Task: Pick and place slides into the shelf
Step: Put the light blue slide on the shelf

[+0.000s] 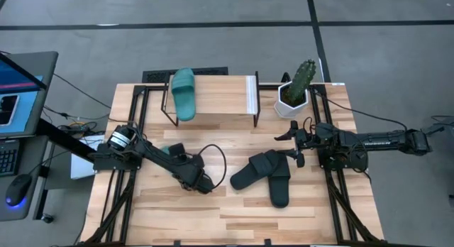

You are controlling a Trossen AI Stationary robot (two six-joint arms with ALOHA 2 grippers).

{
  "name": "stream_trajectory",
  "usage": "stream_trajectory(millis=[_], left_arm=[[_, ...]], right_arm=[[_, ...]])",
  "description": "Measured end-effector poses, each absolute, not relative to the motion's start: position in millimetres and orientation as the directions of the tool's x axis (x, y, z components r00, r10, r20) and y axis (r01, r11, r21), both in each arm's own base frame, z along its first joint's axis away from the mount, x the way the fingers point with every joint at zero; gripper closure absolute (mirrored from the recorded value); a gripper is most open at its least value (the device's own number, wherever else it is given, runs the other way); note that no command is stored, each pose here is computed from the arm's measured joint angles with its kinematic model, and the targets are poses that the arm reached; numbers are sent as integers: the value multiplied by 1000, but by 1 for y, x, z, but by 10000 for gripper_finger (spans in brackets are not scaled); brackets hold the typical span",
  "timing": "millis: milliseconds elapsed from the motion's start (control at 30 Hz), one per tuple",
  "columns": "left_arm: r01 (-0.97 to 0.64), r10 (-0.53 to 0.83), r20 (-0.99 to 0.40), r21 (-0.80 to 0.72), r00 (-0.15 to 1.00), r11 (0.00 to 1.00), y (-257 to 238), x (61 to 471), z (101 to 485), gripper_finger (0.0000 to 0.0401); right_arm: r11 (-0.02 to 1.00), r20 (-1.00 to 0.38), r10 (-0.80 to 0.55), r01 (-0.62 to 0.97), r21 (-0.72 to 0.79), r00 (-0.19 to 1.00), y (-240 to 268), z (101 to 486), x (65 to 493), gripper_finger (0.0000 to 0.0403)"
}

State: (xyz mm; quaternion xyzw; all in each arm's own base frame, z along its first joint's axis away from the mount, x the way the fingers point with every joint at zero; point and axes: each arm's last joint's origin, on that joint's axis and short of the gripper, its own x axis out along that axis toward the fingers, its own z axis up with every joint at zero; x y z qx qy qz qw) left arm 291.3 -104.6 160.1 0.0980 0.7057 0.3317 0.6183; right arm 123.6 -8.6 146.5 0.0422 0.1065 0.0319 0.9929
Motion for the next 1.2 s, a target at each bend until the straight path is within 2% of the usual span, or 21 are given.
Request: stream_trajectory(millis=[133, 567, 967, 1200], left_arm=[[-283, 665, -740, 661, -97, 695, -109, 294, 164, 358], [-427, 648, -754, 553, 108, 715, -139, 313, 192, 358], [-539, 687, -621, 457, 376, 708, -174, 324, 239, 358], [-499, 677, -579, 464, 455, 732, -178, 336, 273, 358]], right_arm=[[994, -209, 72, -55, 90, 975, -9, 146, 124, 154], [994, -209, 73, -55, 90, 975, -9, 146, 124, 154], [994, -208, 72, -55, 90, 975, -9, 146, 124, 154], [994, -208, 73, -55, 90, 975, -9, 147, 124, 154]])
